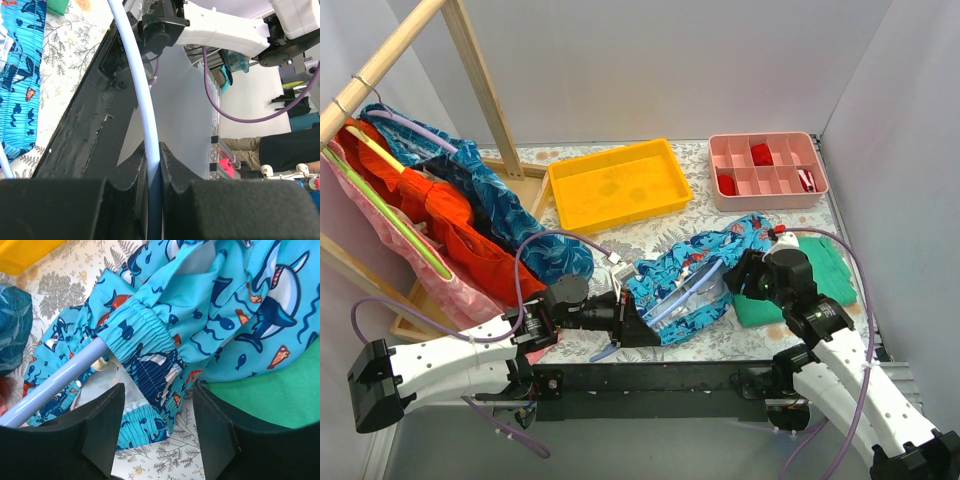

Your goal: Place the shorts on the hanger

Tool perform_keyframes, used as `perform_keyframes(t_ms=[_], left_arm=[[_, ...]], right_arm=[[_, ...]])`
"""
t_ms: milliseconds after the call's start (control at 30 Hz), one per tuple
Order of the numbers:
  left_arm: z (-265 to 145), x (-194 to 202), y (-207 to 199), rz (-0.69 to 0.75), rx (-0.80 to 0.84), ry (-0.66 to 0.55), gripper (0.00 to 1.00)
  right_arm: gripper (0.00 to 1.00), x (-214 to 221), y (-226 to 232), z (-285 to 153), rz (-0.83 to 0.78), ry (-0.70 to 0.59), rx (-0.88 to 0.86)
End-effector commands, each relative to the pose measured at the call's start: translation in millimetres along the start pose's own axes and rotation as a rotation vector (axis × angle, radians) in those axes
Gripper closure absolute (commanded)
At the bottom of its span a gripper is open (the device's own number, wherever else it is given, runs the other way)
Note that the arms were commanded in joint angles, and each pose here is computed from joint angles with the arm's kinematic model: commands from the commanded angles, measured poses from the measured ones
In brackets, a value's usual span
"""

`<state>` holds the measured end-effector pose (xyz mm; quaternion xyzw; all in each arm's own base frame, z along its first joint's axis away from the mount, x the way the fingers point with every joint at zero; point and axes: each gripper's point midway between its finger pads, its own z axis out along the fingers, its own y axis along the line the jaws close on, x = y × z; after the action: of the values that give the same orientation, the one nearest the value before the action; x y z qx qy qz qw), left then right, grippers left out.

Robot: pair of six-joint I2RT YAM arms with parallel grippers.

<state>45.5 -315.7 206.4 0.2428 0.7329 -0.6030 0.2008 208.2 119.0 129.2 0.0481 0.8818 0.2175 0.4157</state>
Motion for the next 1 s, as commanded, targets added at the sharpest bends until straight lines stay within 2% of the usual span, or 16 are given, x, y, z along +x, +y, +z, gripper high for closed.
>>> perform_keyframes(t_ms=[0,33,133,167,200,233,300,367,500,733,967], left_arm=[[-1.3,-16.5,-20.8,0.068,0.079,-0.066,1.0],[-1.7,-16.6,-21.2,0.066,0.082,-0.067,1.0],[-2.6,-17.3,-22.7,0.068,0.087,-0.071,1.0],[-3.0,-17.6,-23.4,0.07,0.09,-0.074,1.0],[-3.3,-16.6,-23.3,0.07,0.092,-0.072,1.0],[-3.5,-15.6,-23.4,0.073,0.098,-0.071,1.0],[-4.1,-14.6,-26.1,0.078,0.116,-0.069,1.0],[-4.3,-14.3,-29.7,0.095,0.146,-0.074,1.0],[-5.1,-23.3,-38.6,0.138,0.194,-0.13,1.0],[-8.1,-55.6,-62.0,0.254,0.296,-0.307,1.0],[-10.3,-83.1,-76.5,0.312,0.346,-0.45,1.0]], right_arm=[[0.36,7.2,8.9,5.2,-0.002,0.001,-0.049],[0.37,10.8,4.6,6.7,0.001,0.011,-0.028],[0.55,13.1,-6.3,11.7,-0.001,0.021,0.034],[0.72,6.0,-4.9,10.9,-0.002,0.004,0.041],[0.8,0.6,-4.4,10.3,-0.002,-0.003,0.053],[0.92,-7.4,-2.7,8.3,-0.002,-0.018,0.062],[0.99,-34.4,5.6,0.7,-0.021,-0.05,0.085],[0.99,-64.2,23.8,-11.0,-0.033,-0.081,0.067],[0.99,-87.1,61.7,-19.1,-0.075,-0.083,0.013],[0.99,-103.2,118.0,-38.9,-0.153,-0.072,-0.054],[0.99,-117.5,142.1,-60.1,-0.173,-0.1,-0.122]])
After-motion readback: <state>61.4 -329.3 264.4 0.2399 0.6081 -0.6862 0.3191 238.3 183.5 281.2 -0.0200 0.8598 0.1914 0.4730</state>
